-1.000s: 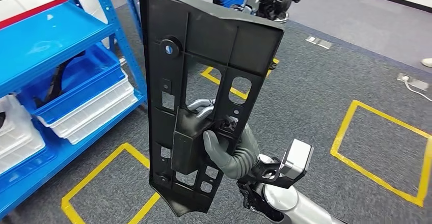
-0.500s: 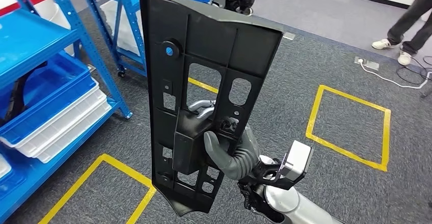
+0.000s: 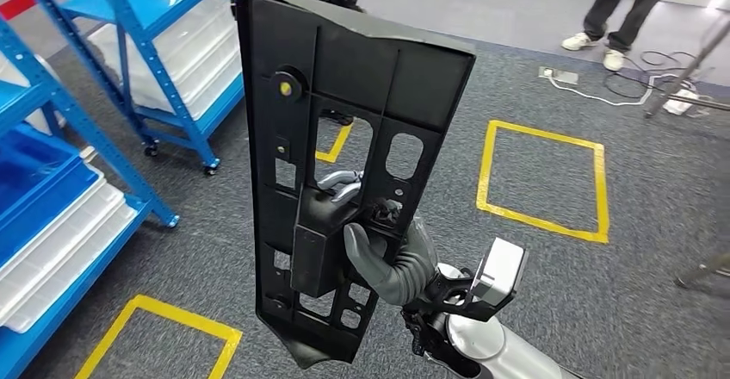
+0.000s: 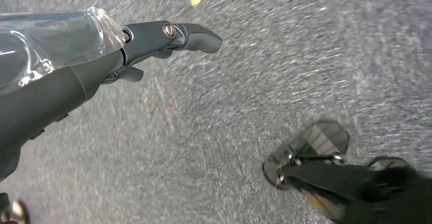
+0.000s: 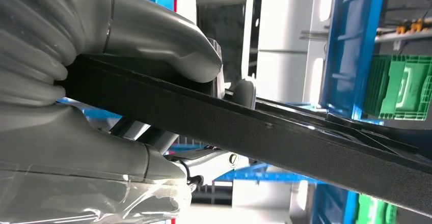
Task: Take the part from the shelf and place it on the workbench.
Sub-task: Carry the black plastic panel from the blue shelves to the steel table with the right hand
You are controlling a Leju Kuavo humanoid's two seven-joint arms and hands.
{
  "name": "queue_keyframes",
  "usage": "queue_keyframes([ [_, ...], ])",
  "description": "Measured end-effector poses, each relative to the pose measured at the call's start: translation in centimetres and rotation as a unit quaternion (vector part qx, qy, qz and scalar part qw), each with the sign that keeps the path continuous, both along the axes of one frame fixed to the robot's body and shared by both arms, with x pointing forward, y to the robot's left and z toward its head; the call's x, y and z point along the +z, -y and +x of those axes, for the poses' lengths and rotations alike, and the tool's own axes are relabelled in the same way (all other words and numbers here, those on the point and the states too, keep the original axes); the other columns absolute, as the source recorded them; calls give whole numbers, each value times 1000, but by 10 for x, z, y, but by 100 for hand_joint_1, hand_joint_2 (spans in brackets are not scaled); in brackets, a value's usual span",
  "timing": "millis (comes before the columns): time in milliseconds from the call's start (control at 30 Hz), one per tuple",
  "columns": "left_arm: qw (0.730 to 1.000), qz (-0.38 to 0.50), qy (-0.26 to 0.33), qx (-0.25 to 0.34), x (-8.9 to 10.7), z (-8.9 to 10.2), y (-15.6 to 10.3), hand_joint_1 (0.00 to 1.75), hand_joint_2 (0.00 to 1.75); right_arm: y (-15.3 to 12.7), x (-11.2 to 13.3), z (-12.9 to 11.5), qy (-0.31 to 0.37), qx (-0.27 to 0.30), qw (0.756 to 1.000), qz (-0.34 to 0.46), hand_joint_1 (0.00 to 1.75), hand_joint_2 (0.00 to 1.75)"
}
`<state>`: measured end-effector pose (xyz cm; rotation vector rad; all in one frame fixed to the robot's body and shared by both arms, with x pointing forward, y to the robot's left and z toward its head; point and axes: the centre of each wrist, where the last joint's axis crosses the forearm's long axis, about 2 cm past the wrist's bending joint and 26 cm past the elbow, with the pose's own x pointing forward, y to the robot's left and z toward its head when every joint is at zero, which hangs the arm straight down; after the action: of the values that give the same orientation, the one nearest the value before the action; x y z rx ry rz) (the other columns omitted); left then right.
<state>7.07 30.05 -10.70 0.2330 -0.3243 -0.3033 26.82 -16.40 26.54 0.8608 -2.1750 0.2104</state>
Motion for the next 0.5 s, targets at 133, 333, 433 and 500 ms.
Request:
queue_keyframes([
  [133, 1000, -1, 6, -2, 0, 1, 1, 0, 175, 0, 0, 0, 0, -1, 1000, -1, 175, 175],
  [333, 999, 0, 30, -11, 0, 2, 4, 0, 175, 1, 1, 1, 1, -1, 1000, -3, 175, 175],
  [433, 999, -1, 33, -12, 0, 1, 4, 0, 175, 1, 1, 0, 0, 0, 1000, -4, 175, 175],
  [500, 999, -2, 35, -12, 1, 3, 5, 0, 175, 1, 1, 1, 0, 0, 1000, -5, 175, 175],
])
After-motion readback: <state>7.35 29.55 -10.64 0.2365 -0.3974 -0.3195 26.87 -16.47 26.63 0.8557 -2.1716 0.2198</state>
